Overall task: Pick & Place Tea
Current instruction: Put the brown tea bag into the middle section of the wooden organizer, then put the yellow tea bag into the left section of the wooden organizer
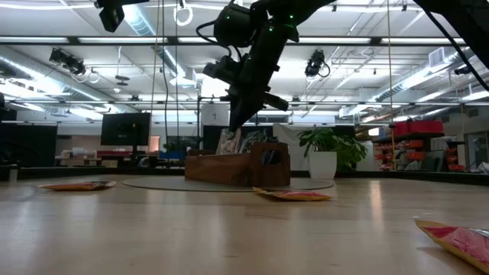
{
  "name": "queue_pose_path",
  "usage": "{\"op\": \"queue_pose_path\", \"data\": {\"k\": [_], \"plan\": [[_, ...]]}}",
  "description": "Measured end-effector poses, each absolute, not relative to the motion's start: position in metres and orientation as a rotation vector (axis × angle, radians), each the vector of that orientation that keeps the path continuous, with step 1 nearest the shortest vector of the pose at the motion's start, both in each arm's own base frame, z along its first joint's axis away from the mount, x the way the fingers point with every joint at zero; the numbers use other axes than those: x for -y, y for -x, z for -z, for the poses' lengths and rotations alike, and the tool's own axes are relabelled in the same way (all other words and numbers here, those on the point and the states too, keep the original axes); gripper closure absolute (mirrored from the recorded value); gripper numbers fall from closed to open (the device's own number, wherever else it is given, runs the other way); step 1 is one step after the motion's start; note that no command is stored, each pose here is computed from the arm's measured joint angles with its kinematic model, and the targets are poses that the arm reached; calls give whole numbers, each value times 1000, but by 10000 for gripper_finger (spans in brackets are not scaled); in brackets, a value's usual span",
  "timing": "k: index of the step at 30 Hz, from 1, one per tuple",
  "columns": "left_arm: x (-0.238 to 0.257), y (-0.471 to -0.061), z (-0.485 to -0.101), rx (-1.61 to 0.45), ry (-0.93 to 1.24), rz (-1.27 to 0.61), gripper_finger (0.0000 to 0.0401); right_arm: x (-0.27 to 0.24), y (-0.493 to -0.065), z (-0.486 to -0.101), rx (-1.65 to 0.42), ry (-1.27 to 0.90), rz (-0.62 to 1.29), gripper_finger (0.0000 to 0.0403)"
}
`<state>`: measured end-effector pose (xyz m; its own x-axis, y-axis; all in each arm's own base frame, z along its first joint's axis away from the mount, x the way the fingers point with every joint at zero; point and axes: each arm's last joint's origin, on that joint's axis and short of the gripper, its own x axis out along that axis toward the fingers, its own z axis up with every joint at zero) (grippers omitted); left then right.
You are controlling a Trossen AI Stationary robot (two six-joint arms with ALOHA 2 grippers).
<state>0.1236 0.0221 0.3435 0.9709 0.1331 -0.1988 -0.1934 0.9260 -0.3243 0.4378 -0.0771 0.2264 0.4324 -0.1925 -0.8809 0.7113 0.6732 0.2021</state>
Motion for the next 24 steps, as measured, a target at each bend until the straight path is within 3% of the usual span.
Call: {"op": "queue_pose_path", "data": {"k": [12,17,24], "plan": [[-22,-124,-343,-175,348,-175,348,74,-435,-224,-1009,-626,615,307],[-22,-124,-343,-175,348,-176,348,71,-437,-230,-1007,-656,483,267],[-22,-124,-342,-191,349,-179,348,56,-441,-244,-957,-640,347,265]]}}
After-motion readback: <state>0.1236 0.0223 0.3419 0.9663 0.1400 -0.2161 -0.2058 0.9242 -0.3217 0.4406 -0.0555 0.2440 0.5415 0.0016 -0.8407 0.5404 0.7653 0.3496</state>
